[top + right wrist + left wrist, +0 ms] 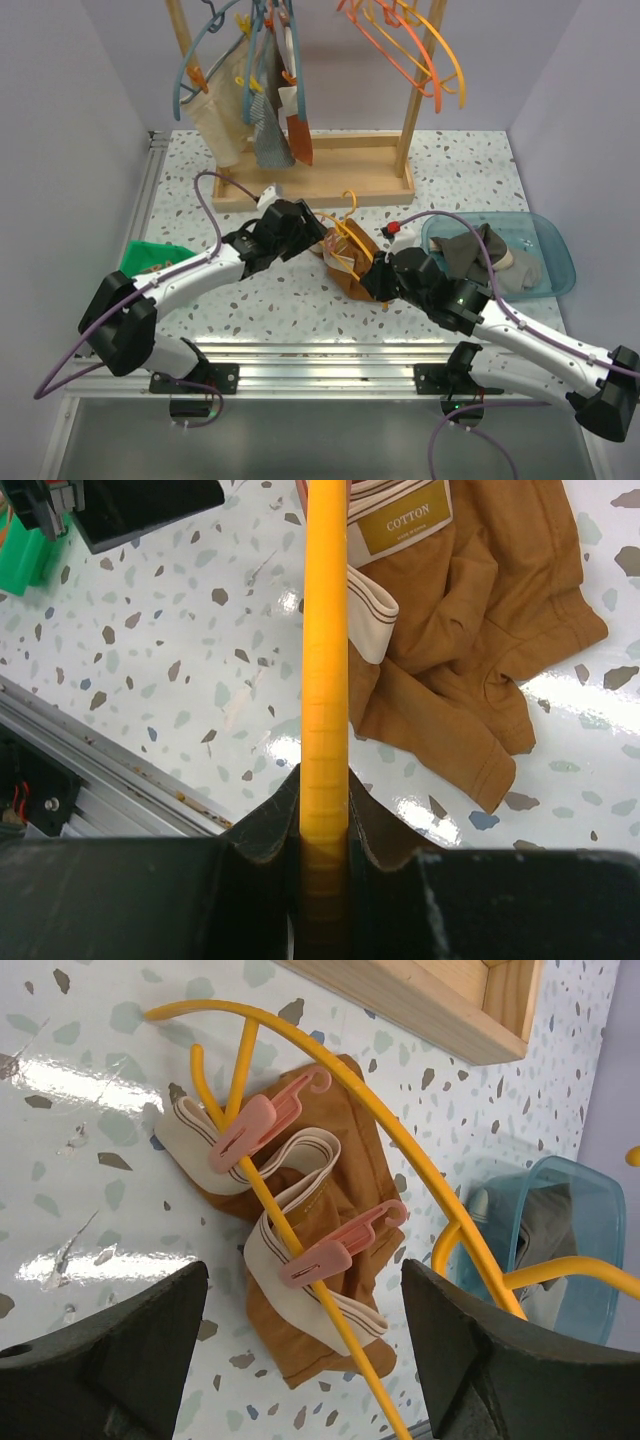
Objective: Remove the underwear clipped to the hanger
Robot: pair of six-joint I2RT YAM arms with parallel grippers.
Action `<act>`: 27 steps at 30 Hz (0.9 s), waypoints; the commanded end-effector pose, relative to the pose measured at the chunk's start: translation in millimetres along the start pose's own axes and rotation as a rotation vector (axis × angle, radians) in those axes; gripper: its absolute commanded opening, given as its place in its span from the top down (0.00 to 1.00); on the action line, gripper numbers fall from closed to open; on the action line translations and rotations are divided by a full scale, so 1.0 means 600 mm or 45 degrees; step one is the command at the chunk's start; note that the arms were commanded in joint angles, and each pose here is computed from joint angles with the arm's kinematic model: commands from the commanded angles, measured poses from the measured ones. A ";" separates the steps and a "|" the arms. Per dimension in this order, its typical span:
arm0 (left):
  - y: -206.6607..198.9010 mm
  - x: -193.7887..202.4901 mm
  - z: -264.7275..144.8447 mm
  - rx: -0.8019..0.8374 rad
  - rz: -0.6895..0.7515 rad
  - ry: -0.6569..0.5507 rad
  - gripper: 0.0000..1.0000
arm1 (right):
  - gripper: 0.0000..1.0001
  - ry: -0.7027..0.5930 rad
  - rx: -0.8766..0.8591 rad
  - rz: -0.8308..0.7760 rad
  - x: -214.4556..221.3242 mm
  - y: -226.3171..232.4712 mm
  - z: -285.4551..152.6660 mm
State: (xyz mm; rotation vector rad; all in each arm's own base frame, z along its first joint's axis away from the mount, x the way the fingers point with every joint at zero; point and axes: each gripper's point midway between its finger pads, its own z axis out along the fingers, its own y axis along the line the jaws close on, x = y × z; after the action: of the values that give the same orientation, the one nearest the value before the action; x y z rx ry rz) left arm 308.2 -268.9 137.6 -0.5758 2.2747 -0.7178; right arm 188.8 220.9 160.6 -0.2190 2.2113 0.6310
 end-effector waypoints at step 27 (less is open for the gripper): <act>0.133 0.042 -0.008 -0.191 0.057 0.098 0.42 | 1.00 0.058 -0.005 -0.175 0.029 -0.010 0.030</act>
State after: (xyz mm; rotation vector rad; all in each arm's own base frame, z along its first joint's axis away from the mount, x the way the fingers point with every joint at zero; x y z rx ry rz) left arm 284.1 -237.7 88.9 -0.5569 2.3993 -0.5986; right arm 192.5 223.9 145.8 -0.3218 2.2060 0.5826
